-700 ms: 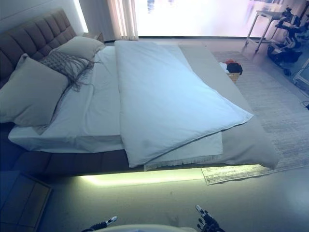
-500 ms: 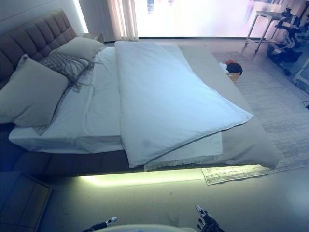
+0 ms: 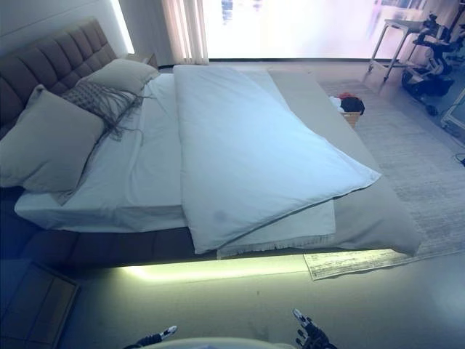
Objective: Make the bed neatly
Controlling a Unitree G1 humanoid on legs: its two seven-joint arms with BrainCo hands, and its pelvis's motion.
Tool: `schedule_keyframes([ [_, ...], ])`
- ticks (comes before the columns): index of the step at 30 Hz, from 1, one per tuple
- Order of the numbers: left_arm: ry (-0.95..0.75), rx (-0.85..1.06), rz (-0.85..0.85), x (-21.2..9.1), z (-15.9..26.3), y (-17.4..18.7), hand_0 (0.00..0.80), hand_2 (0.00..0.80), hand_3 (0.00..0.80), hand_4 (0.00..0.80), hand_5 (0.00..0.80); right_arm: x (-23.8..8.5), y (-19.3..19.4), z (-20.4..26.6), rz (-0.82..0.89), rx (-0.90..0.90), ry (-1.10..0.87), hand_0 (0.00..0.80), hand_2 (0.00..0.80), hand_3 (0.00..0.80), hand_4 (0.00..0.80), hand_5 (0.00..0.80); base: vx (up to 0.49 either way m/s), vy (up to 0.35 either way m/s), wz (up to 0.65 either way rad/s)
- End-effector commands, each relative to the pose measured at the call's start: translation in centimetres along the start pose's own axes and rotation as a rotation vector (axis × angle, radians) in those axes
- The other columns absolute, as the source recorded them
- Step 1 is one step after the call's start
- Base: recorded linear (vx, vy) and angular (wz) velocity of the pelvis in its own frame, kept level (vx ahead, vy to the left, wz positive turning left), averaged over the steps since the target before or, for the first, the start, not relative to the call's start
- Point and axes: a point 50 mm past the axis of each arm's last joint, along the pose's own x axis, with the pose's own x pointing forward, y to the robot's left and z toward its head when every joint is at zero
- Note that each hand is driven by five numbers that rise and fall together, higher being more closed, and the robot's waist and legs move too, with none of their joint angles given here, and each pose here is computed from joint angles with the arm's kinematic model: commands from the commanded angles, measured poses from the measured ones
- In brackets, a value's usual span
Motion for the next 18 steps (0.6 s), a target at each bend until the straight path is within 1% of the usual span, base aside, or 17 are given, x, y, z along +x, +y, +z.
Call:
schedule_keyframes([
  [1,-0.017,-0.032,-0.042,0.3,1.4,-2.4,0.000,0.000,0.000,0.000,0.000,0.9,2.4,1.9,0.072,0.025,-0.018,0.000,0.000,0.000,0.000,0.000,0.000,0.000,0.00],
  [12,0.007,-0.008,0.001,0.3,1.5,-1.9,0.000,0.000,0.000,0.000,0.000,0.9,2.6,1.7,0.091,0.050,-0.015,0.000,0.000,0.000,0.000,0.000,0.024,-0.085,-0.02],
  [15,-0.010,-0.058,0.024,0.3,2.1,-1.8,0.000,0.000,0.000,0.000,0.000,1.0,2.6,2.5,0.090,0.016,-0.018,0.000,0.000,0.000,0.000,0.000,-0.071,-0.110,-0.19],
  [18,0.003,-0.134,0.019,0.3,1.2,-1.8,0.000,0.000,0.000,0.000,0.000,0.9,1.7,3.6,0.034,-0.034,-0.022,0.000,0.000,0.000,0.000,0.000,0.077,0.015,-0.32],
])
